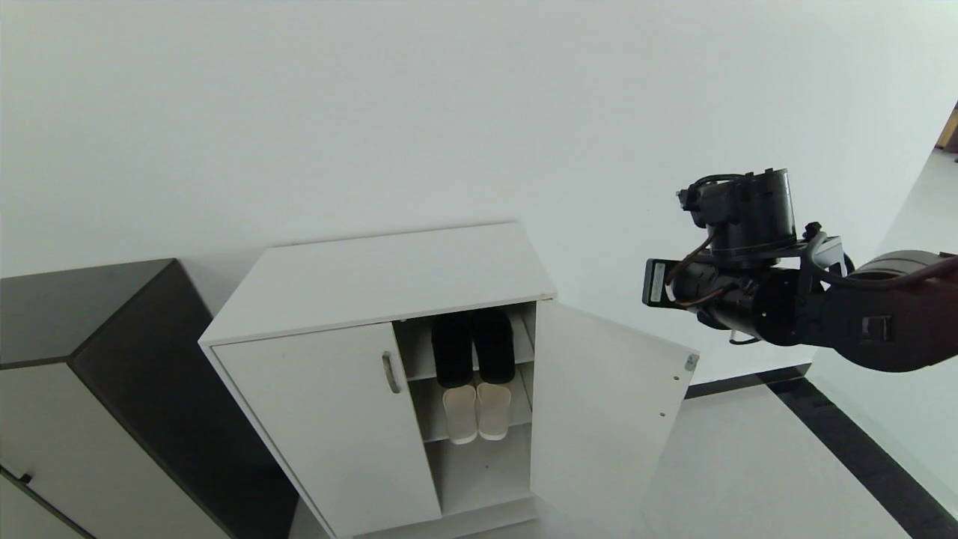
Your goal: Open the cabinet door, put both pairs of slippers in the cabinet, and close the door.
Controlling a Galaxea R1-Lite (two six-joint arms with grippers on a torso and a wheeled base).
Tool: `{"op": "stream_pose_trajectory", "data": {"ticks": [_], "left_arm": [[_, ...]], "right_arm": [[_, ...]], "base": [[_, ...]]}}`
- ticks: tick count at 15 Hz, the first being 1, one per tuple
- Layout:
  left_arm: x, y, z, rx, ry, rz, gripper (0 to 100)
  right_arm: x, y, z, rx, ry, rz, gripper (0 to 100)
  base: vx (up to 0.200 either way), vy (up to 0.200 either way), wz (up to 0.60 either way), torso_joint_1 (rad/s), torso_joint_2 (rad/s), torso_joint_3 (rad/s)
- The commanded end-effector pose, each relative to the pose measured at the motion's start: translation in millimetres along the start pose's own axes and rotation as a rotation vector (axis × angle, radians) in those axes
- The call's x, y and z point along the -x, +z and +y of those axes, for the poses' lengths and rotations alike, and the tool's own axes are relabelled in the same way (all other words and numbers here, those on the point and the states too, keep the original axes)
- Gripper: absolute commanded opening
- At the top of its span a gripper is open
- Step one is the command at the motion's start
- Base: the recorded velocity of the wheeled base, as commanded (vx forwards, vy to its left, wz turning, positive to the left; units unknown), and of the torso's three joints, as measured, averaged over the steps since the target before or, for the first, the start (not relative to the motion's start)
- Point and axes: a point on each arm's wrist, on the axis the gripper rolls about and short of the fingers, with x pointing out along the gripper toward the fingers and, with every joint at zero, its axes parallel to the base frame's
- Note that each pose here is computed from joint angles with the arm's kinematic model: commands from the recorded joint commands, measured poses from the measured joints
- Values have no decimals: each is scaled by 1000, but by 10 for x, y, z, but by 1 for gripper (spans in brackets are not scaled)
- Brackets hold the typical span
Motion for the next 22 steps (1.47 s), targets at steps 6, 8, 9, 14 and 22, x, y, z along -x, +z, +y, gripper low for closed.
{"op": "stream_pose_trajectory", "data": {"ticks": [6,8,9,14,22], "left_arm": [[0,0,0,0,0,0,0],[0,0,0,0,0,0,0],[0,0,0,2,0,0,0],[0,0,0,2,2,0,0],[0,0,0,2,2,0,0]], "right_arm": [[-706,-303,-131,3,-96,74,0],[-868,-422,-143,4,-108,81,0],[-936,-470,-156,5,-116,87,0],[-1090,-633,-186,22,-138,127,0],[-1099,-696,-150,32,-133,143,0]], "base": [[0,0,0,0,0,0],[0,0,0,0,0,0],[0,0,0,0,0,0],[0,0,0,0,0,0],[0,0,0,0,0,0]]}}
